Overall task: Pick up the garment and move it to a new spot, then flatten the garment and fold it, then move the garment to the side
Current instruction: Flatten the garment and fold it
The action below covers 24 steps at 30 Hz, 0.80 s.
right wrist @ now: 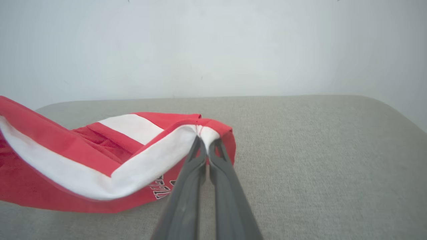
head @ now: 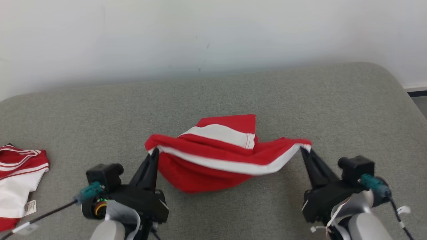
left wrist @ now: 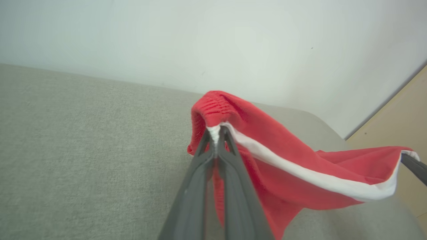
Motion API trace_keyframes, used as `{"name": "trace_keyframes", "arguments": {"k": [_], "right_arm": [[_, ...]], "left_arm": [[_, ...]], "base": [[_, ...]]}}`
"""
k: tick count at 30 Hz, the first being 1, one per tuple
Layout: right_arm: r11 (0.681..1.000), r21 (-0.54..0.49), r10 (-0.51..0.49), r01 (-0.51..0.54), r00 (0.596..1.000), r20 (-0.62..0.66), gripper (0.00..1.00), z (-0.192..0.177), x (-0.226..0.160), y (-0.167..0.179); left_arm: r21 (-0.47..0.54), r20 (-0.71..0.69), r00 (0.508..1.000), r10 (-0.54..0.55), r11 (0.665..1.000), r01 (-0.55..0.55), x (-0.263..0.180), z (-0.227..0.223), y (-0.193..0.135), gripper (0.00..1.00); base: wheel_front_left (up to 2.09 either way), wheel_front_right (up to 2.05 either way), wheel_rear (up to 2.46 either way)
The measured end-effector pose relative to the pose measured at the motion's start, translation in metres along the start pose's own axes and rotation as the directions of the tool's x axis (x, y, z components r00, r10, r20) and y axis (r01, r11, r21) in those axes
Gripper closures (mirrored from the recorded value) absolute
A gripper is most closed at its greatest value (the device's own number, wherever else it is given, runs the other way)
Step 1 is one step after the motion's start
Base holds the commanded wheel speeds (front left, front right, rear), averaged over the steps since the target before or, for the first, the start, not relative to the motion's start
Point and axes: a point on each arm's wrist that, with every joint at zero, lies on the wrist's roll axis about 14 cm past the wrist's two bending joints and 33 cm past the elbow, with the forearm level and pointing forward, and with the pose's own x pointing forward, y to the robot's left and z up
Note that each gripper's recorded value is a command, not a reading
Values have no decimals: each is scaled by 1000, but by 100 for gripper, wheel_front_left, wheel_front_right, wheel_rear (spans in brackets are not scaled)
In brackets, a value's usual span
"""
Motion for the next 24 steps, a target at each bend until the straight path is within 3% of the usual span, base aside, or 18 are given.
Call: {"name": "trace_keyframes", "arguments": {"k": [7,13,20,24], "right_arm": [[1000,-6,-10,11,983,185,100,67,1,-14],[997,-73,11,10,960,280,100,123,2,-23],[984,-172,25,48,915,402,100,207,8,-40],[978,-199,22,69,906,423,100,228,17,-48]], "left_arm": [[-95,154,982,-113,987,129,8,61,-37,100],[-153,236,941,-245,946,284,19,113,-74,100],[-200,288,888,-359,884,422,39,174,-92,100],[-241,268,881,-389,859,452,53,183,-91,100]], "base": [[0,0,0],[0,0,0],[0,0,0],[0,0,0]]}}
